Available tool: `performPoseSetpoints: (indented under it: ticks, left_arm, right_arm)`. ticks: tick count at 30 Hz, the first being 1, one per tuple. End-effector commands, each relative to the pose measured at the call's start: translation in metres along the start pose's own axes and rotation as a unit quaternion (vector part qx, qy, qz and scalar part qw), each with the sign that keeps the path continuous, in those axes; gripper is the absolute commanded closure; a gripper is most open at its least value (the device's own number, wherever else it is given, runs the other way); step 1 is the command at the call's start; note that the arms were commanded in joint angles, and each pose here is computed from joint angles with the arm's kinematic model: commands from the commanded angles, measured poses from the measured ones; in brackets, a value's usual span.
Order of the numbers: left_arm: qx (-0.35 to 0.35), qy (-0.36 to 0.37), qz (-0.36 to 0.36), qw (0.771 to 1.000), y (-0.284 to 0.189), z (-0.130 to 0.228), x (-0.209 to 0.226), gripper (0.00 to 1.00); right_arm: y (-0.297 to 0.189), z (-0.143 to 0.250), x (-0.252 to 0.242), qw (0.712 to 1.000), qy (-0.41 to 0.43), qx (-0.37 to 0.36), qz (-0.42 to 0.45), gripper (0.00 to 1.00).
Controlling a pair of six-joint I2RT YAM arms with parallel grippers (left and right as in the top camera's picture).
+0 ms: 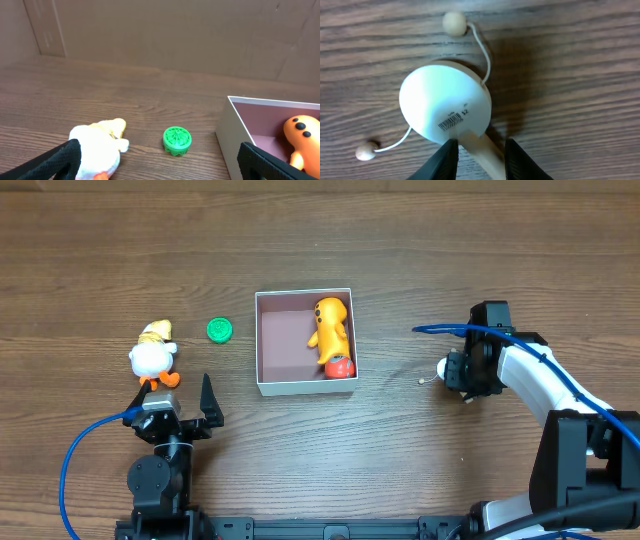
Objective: Pack container
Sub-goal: 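Grasp the white paddle by its wooden handle with the right gripper, then carry the white paddle into the box and release it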
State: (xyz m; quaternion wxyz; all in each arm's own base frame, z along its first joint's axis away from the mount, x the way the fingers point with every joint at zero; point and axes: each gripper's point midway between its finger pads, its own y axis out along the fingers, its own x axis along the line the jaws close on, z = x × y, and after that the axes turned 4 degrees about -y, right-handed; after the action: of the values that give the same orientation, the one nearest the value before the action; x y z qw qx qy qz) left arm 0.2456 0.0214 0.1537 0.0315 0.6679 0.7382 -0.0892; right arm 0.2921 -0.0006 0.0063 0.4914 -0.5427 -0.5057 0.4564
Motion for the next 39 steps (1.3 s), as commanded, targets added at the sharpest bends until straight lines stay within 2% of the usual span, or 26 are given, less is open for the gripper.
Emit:
performPoseSetpoints:
  ticks: [1, 13, 16, 17, 22, 27, 32, 39]
  left_arm:
    - [-0.002, -0.005, 0.006, 1.0, 0.0, -0.001, -0.002, 0.0]
    - [-0.002, -0.005, 0.006, 1.0, 0.0, -0.001, -0.002, 0.0]
    - [-0.002, -0.005, 0.006, 1.0, 0.0, -0.001, -0.002, 0.0]
    - [-0.002, -0.005, 0.006, 1.0, 0.0, -0.001, -0.002, 0.0]
    - [-0.002, -0.005, 0.006, 1.0, 0.0, -0.001, -0.002, 0.0]
    - [-0.002, -0.005, 0.006, 1.0, 0.0, -0.001, -0.002, 0.0]
    - [-0.002, -0.005, 0.006, 1.0, 0.0, -0.001, -0.002, 0.0]
    - [-0.002, -0.005, 0.006, 1.0, 0.0, -0.001, -0.002, 0.0]
  right_arm:
    - [-0.001, 0.009, -0.003, 1.0, -0.001, 0.009, 0.007, 0.67]
    - [0.006, 0.013, 0.0, 1.0, -0.001, 0.009, -0.004, 0.72]
    - [0.005, 0.011, 0.002, 1.0, 0.0, 0.005, -0.008, 0.92]
    - [0.005, 0.01, 0.004, 1.0, 0.002, 0.004, -0.014, 0.95]
    - [-0.009, -0.003, 0.018, 0.999, 0.003, -0.004, -0.053, 0.96]
    - [-0.049, -0.038, 0.048, 0.99, -0.003, -0.035, -0.139, 0.96]
    - [-0.116, -0.078, 0.083, 0.968, -0.022, -0.084, -0.236, 0.96]
    - [-0.184, -0.088, 0.154, 0.943, -0.117, -0.125, -0.286, 0.96]
